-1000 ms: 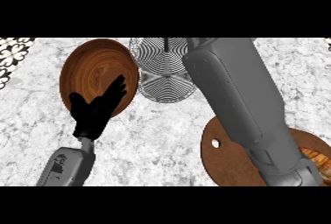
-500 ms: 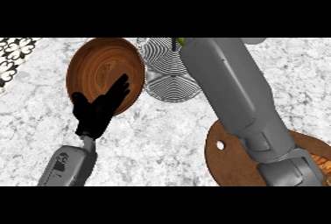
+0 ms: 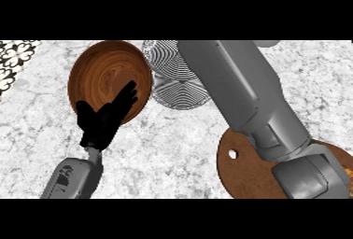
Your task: Pick the pear from the cutting board and place it in the tiered basket
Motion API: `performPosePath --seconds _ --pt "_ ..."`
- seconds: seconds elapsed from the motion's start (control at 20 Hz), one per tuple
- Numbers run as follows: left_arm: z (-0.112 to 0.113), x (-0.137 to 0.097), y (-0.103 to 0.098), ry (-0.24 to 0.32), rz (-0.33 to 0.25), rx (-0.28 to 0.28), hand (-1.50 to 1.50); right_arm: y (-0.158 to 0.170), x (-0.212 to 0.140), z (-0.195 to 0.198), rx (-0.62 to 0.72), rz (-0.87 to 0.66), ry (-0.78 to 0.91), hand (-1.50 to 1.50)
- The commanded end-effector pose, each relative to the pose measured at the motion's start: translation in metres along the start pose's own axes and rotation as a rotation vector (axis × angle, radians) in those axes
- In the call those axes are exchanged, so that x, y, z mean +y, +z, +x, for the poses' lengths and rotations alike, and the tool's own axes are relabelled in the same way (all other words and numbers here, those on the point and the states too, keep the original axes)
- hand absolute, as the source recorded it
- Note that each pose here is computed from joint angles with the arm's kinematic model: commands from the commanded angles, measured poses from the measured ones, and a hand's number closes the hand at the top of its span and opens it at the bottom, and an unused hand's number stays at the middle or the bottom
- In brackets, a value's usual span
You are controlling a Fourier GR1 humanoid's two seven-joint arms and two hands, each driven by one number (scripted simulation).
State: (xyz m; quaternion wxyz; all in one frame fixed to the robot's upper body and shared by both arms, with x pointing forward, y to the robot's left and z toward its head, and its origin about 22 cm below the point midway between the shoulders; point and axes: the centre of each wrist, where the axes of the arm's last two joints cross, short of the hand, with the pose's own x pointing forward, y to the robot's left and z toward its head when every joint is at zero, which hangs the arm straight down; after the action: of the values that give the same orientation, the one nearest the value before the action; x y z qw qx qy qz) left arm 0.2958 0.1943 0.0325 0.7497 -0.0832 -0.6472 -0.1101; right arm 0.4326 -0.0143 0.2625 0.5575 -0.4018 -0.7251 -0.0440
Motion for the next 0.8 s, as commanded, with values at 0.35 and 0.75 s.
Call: performPosePath --seconds 0.35,0.75 --pt "-0.021 0.032 0.022 0.022 0.124 0.048 0.00 -0.003 -0.002 -0.008 0.219 -0.156 -0.106 -1.50" --pt "-0.032 0.037 0.038 0.043 0.190 0.092 0.00 0.030 -0.035 -0.025 0.185 0.060 -0.066 -1.50"
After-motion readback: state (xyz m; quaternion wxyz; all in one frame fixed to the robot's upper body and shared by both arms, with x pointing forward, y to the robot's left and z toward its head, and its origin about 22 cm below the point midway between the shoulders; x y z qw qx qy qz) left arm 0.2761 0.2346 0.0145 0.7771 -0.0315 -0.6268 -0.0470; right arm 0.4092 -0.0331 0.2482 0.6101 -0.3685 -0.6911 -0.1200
